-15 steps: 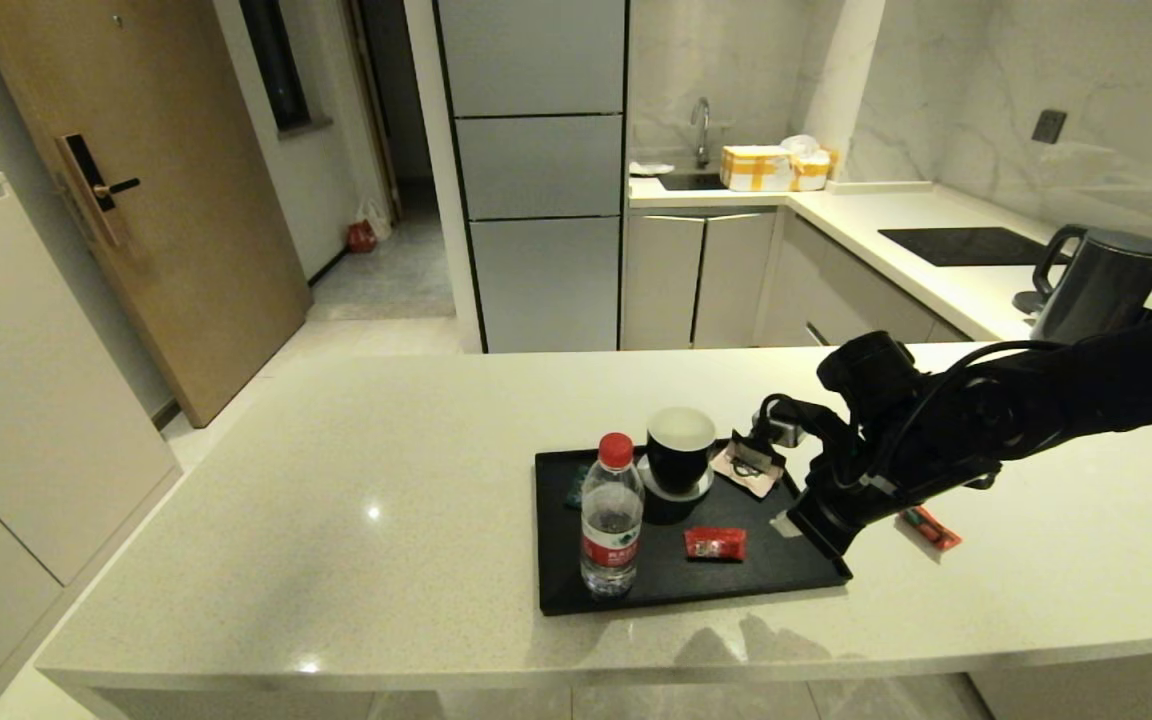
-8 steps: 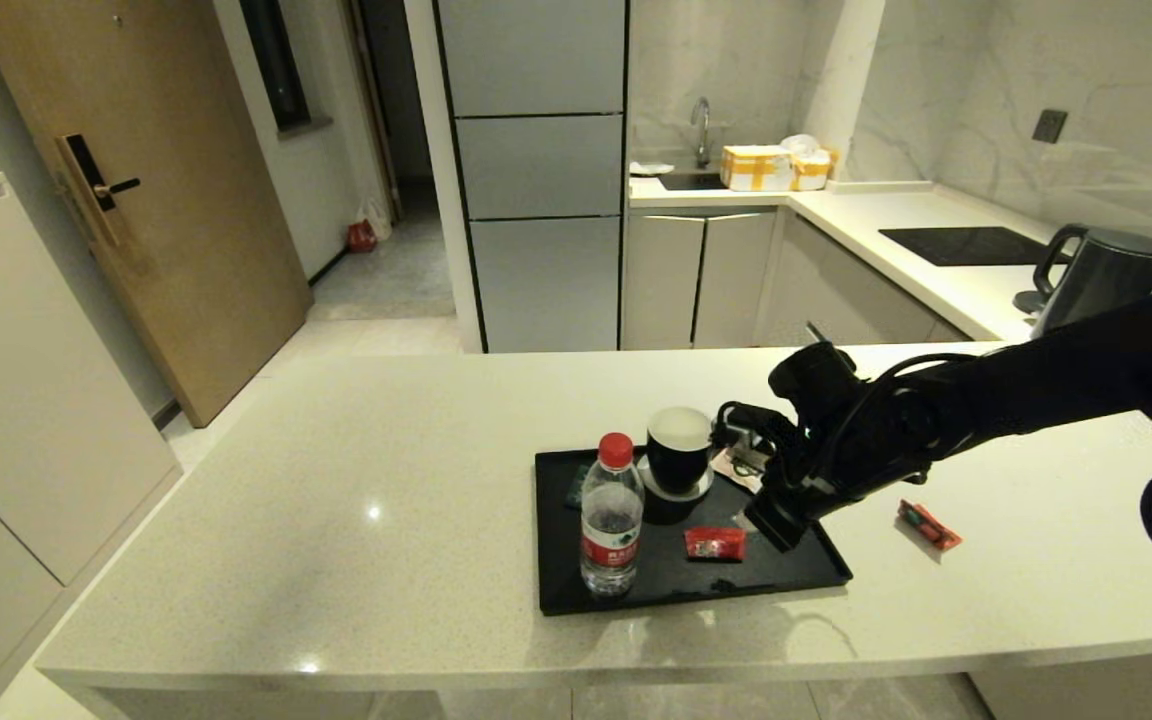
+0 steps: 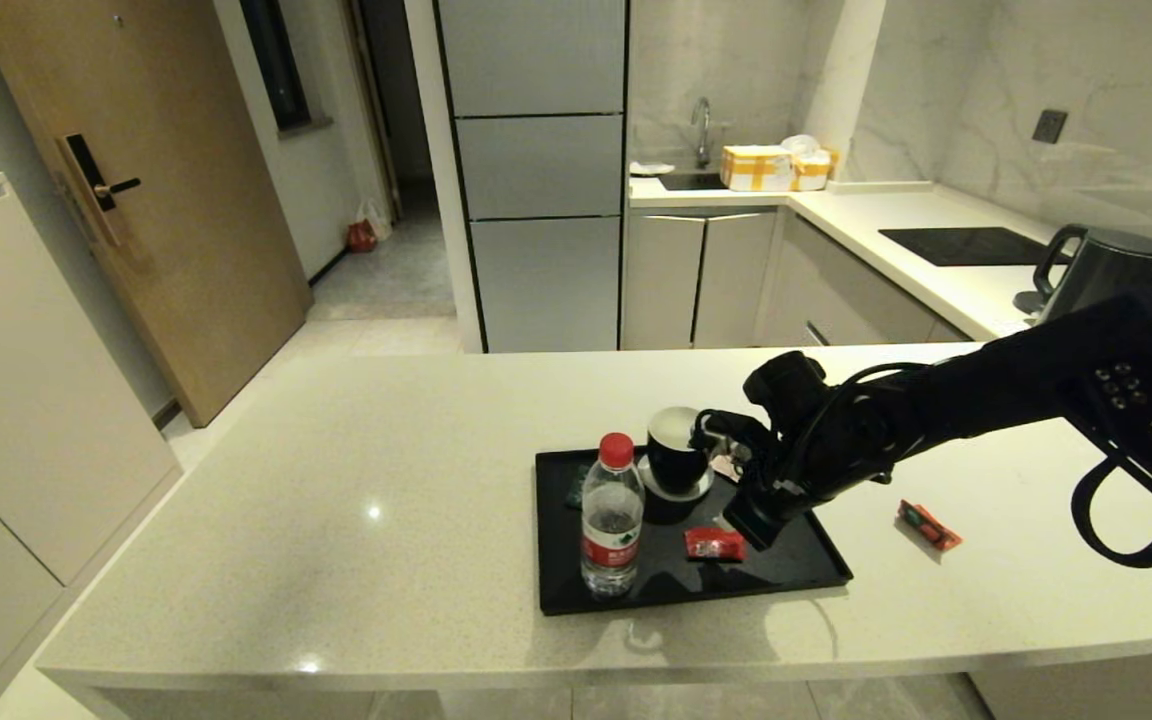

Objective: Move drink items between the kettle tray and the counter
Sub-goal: Pick up the tea bag

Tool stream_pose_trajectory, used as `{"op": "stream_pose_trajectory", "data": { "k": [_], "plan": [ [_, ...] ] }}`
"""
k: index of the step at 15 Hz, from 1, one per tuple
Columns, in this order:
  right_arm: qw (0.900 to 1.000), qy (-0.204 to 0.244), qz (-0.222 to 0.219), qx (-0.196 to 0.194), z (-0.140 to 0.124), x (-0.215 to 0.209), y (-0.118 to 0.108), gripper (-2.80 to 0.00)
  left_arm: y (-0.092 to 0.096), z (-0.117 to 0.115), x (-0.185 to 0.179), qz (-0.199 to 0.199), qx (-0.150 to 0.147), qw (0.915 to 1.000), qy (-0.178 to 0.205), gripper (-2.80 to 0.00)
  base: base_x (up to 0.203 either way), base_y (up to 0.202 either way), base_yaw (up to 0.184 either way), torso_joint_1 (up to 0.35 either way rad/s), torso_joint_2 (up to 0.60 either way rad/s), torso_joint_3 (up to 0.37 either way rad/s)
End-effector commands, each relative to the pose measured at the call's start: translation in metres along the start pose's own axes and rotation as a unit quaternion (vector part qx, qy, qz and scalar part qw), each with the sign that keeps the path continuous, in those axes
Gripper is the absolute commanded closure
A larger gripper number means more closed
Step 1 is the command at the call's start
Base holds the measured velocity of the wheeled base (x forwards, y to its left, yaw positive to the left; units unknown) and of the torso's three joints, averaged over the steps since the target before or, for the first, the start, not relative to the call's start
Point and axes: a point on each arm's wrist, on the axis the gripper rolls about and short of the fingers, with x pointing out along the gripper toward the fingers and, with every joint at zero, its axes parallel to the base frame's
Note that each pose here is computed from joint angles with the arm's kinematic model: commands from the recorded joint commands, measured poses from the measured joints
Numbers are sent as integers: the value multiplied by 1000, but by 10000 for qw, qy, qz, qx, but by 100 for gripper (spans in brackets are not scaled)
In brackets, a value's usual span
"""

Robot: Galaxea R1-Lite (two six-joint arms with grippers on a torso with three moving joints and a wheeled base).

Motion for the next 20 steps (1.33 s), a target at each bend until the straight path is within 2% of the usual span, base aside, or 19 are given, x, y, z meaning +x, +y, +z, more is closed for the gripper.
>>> {"op": "stream_pose_trajectory", "data": {
  "k": [1, 3, 4, 10, 17, 20],
  "plan": [
    [10000, 36, 27, -6, -1, 6, -1, 0, 0, 0, 0, -2, 0, 10000, -9, 0, 0, 0, 0, 0, 0, 0],
    [10000, 29, 24, -8, 0, 6, -1, 0, 0, 0, 0, 4, 0, 10000, -2, 0, 0, 0, 0, 0, 0, 0],
    [10000, 15, 9, -4, 1, 6, -2, -280, 0, 0, 0, -2, 0, 10000, -2, 0, 0, 0, 0, 0, 0, 0],
    [10000, 19, 17, -2, 2, 7, -3, -280, 0, 0, 0, -2, 0, 10000, -2, 0, 0, 0, 0, 0, 0, 0],
    [9998, 71, 31, -180, 0, 12, -5, -280, 0, 0, 0, -2, 0, 10000, -2, 0, 0, 0, 0, 0, 0, 0],
    [9996, 197, 101, -160, -6, 19, -3, -280, 0, 0, 0, -2, 0, 10000, -2, 0, 0, 0, 0, 0, 0, 0]
  ]
}}
